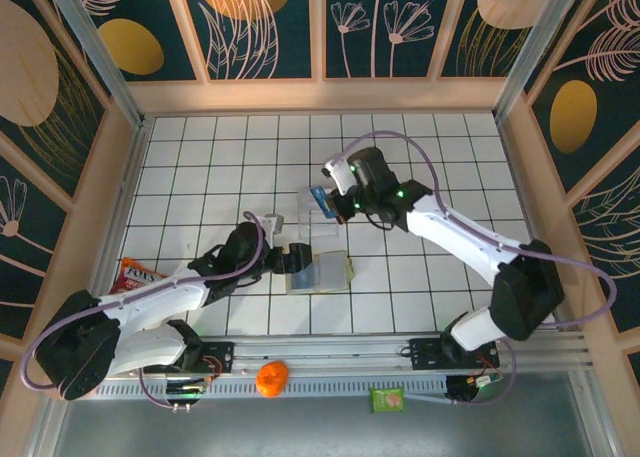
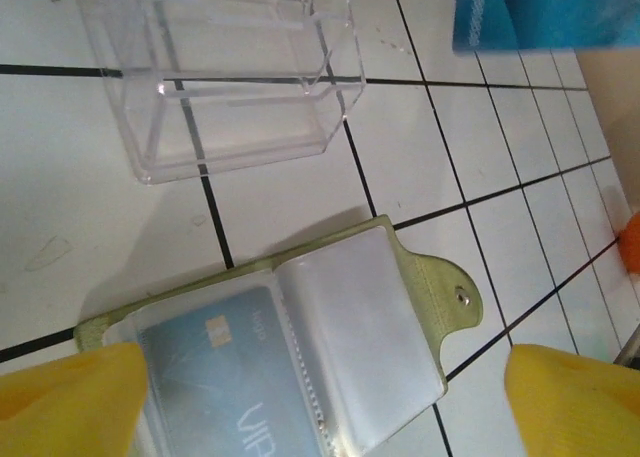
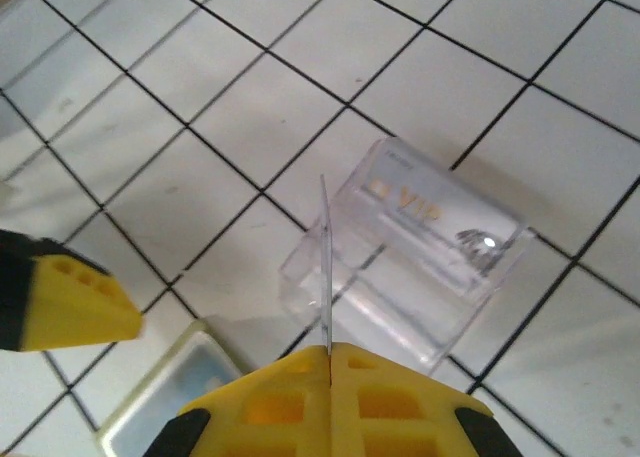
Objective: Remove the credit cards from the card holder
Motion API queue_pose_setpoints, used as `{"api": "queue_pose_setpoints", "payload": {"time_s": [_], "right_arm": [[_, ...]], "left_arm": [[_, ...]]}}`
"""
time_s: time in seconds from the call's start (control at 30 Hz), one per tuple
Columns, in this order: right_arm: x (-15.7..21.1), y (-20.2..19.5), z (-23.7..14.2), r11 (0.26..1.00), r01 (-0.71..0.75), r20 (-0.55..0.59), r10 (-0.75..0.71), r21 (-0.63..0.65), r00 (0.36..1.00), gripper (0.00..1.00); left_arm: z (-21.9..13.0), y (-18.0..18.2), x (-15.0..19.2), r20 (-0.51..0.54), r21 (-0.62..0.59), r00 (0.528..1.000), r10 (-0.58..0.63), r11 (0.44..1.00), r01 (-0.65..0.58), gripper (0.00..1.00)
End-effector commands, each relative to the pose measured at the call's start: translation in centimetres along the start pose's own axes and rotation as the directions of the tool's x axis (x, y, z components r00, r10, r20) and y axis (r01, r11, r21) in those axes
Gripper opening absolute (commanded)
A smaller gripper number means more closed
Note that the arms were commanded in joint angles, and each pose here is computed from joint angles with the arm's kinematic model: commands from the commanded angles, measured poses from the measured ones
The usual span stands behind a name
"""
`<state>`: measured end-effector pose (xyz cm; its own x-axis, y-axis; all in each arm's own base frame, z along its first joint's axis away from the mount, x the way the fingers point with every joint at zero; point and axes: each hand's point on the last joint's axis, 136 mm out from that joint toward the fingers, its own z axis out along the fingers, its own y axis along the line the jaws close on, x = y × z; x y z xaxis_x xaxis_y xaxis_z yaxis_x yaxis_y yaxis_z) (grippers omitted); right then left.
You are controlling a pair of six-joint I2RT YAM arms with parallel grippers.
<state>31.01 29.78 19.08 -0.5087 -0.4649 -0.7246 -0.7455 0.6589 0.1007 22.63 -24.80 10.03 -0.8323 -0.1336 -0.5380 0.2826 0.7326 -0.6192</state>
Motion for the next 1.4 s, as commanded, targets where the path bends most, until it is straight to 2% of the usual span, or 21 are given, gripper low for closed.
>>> {"api": "queue_pose_setpoints", "payload": {"time_s": [0.0, 0.1, 0.23, 0.5, 0.87, 1.37], "right_arm": [[1.3, -0.4, 0.9, 0.984, 0.172, -0.145, -0.176, -0.043, 0.974, 0.00], [0.3, -0.7, 1.6, 0.966, 0.250, -0.188, -0.259, -0.068, 0.947, 0.00], [-1.8, -0.8, 2.1, 0.934, 0.344, -0.185, -0.356, -0.092, 0.916, 0.00], [-1.6, -0.9, 3.6, 0.876, 0.453, -0.237, -0.482, -0.167, 0.844, 0.00], [-0.1, 1.9, 3.6, 0.795, 0.512, -0.209, -0.588, -0.325, 0.781, 0.00], [3.6, 0.3, 7.2, 0.795, 0.501, -0.331, -0.601, -0.341, 0.728, 0.00]], "left_arm": [[-0.7, 2.3, 1.3, -0.024, -0.064, 0.999, -0.032, 0.997, 0.031, 0.98], [-1.3, 3.4, 1.5, -0.013, -0.095, 0.999, -0.052, 0.994, 0.050, 0.99], [-2.1, 4.8, 1.4, 0.014, -0.137, 0.996, -0.083, 0.987, 0.084, 0.99], [-2.9, 5.8, 1.2, 0.031, -0.188, 0.994, -0.105, 0.976, 0.109, 0.99], [-3.9, 6.9, 1.0, 0.064, -0.254, 0.990, -0.126, 0.957, 0.138, 0.98], [-4.1, 7.5, 1.3, 0.062, -0.274, 0.989, -0.131, 0.951, 0.143, 0.99]]}}
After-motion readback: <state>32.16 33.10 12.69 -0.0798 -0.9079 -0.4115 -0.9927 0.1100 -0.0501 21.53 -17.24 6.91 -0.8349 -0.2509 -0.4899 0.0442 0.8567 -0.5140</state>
